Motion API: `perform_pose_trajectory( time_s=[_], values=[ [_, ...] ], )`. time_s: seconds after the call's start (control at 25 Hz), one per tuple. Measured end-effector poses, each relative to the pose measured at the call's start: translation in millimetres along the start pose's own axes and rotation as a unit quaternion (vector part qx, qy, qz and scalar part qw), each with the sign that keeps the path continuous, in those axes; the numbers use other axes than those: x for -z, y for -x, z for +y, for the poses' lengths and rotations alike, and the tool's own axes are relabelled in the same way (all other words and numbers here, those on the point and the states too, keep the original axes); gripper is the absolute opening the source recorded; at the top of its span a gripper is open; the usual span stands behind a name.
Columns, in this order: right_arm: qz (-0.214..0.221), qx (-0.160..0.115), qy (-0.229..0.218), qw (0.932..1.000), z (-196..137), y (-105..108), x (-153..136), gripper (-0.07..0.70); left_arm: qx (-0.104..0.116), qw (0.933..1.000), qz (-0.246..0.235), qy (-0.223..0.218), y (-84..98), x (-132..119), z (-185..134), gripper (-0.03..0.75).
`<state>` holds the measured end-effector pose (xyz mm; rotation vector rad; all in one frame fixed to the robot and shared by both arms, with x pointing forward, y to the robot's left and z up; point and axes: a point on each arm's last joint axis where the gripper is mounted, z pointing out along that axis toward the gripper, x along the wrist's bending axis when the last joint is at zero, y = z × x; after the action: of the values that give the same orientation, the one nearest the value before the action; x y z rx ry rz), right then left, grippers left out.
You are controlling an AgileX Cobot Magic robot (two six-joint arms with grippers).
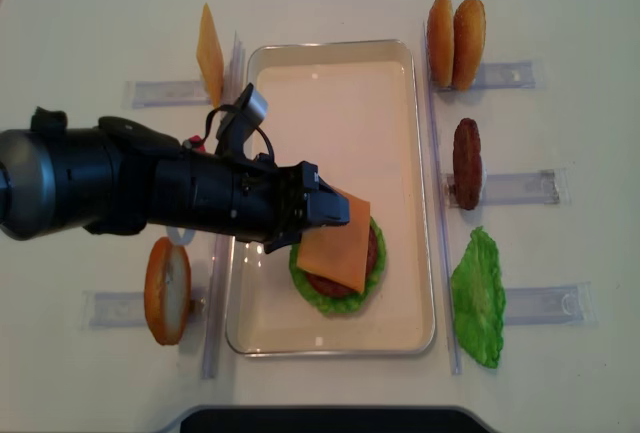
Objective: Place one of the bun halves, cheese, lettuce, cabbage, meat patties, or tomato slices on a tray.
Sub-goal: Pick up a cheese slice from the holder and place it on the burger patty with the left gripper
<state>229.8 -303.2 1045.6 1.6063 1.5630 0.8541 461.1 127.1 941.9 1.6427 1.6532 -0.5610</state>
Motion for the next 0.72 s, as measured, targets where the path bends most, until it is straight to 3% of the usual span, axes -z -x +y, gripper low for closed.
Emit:
perform_pose_trajectory(
  time_s=[0.16, 0.72],
  values=[
    [0.0, 0.0, 0.0, 1.0, 0.0, 0.0, 0.0, 0.556, 0.016, 0.9999, 0.002, -0.002, -0.3, 0.0, -0.3, 0.507],
    [0.0, 0.0, 0.0, 1.0, 0.0, 0.0, 0.0, 0.554, 0.005, 0.9993, 0.037, -0.003, -6.7, 0.3, -0.6, 0.537]
  ],
)
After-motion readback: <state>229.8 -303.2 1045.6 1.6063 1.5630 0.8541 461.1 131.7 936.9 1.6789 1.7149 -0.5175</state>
